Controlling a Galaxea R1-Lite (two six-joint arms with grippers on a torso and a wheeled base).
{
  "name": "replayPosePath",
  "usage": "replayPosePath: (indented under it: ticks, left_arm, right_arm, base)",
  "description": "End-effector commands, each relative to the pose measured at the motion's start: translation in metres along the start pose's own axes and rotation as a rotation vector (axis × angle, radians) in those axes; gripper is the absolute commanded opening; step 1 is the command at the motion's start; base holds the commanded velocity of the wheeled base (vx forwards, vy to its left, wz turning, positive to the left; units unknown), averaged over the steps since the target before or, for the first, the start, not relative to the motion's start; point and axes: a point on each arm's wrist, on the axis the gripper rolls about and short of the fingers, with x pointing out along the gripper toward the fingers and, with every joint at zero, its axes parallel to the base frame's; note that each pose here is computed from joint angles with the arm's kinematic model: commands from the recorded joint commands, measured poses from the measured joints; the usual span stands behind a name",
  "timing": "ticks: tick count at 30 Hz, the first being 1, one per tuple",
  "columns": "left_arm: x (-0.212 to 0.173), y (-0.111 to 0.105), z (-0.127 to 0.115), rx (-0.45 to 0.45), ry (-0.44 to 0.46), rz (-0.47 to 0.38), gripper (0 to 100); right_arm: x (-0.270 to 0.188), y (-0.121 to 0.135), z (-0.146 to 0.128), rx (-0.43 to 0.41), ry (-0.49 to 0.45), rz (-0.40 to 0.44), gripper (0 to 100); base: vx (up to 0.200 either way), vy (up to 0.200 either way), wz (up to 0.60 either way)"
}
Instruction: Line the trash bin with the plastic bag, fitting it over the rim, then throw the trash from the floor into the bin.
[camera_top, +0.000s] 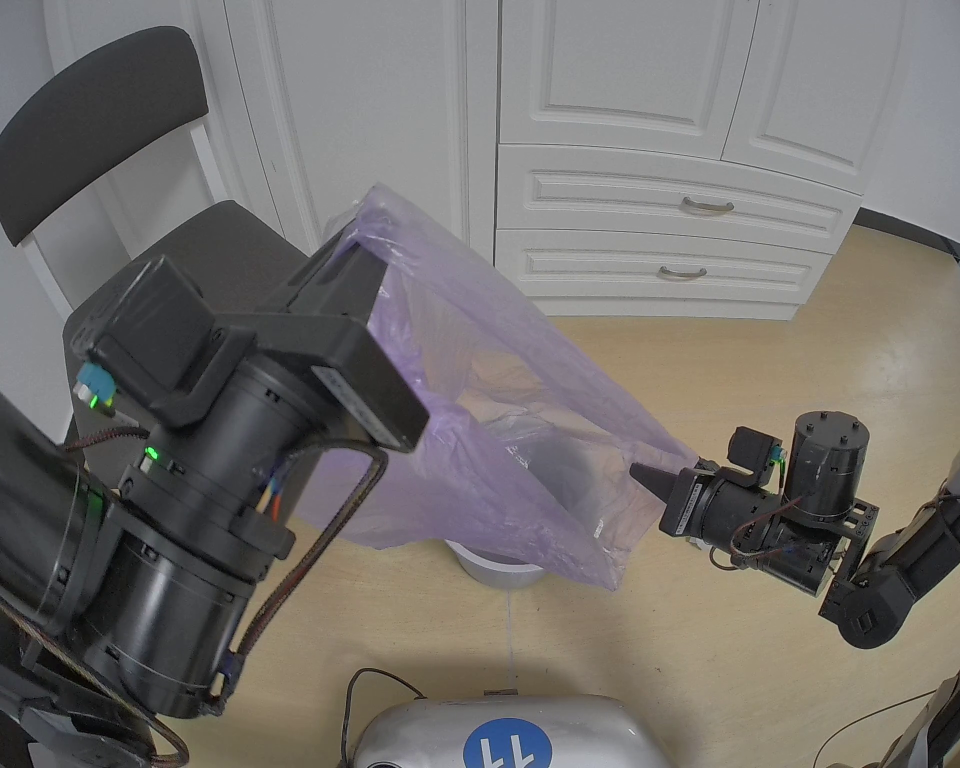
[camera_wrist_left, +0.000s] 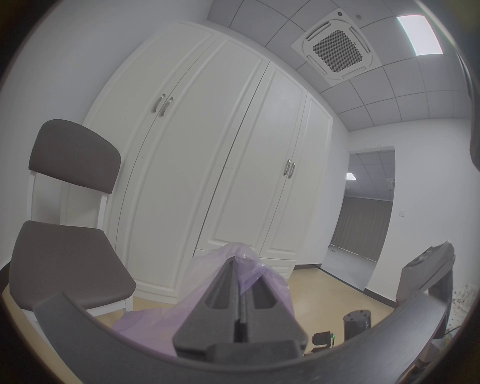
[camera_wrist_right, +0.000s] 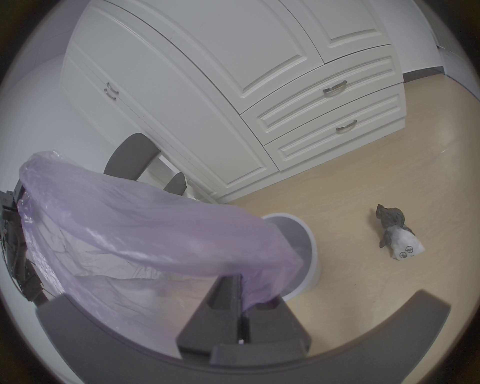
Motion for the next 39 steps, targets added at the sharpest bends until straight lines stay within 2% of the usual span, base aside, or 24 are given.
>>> replayPosePath:
  ticks: [1, 9, 17, 23, 24, 28, 33, 35, 36, 38, 39]
  left_arm:
    - [0.000, 0.000, -0.007, 0.012, 0.022, -0.001, 0]
    - [0.000, -0.002, -0.017, 0.026, 0.050, -0.004, 0]
    - [0.002, -0.005, -0.032, 0.039, 0.091, -0.010, 0]
    - [0.005, -0.010, -0.048, 0.035, 0.129, -0.016, 0]
    - [0.006, -0.013, -0.057, 0.020, 0.151, -0.020, 0]
    - [0.008, -0.014, -0.066, 0.025, 0.169, -0.018, 0]
    - [0.014, -0.007, -0.075, 0.034, 0.183, 0.013, 0]
    - [0.019, 0.001, -0.088, 0.059, 0.208, 0.042, 0]
    - [0.019, 0.002, -0.089, 0.060, 0.210, 0.045, 0]
    - [0.029, 0.010, -0.105, 0.070, 0.228, 0.084, 0]
    - [0.032, 0.012, -0.109, 0.065, 0.231, 0.095, 0]
  right_arm:
    - [-0.017, 0.013, 0.028, -0.003, -0.058, -0.002, 0]
    - [-0.043, 0.031, 0.063, -0.001, -0.049, -0.090, 0]
    - [-0.085, 0.049, 0.089, -0.006, -0.098, -0.061, 0]
    - [-0.107, 0.057, 0.097, -0.040, -0.084, -0.061, 0]
    - [-0.113, 0.058, 0.100, -0.044, -0.092, -0.071, 0]
    - [-0.118, 0.059, 0.101, -0.067, -0.108, -0.079, 0]
    - [-0.120, 0.054, 0.096, -0.166, -0.116, -0.166, 0]
    - [-0.118, 0.049, 0.090, -0.259, -0.116, -0.261, 0]
    - [-0.118, 0.049, 0.090, -0.265, -0.117, -0.265, 0]
    - [-0.119, 0.050, 0.081, -0.344, -0.101, -0.307, 0]
    - [-0.121, 0.052, 0.078, -0.358, -0.097, -0.308, 0]
  base:
    - [0.000, 0.000, 0.00]
    - [0.000, 0.000, 0.00]
    - [0.000, 0.000, 0.00]
    - [0.000, 0.000, 0.00]
    - [0.000, 0.000, 0.00]
    - [0.000, 0.000, 0.00]
    - [0.000, 0.000, 0.00]
    - [0.000, 0.000, 0.00]
    - [0.000, 0.000, 0.00]
    - [0.000, 0.000, 0.00]
    - [0.000, 0.000, 0.00]
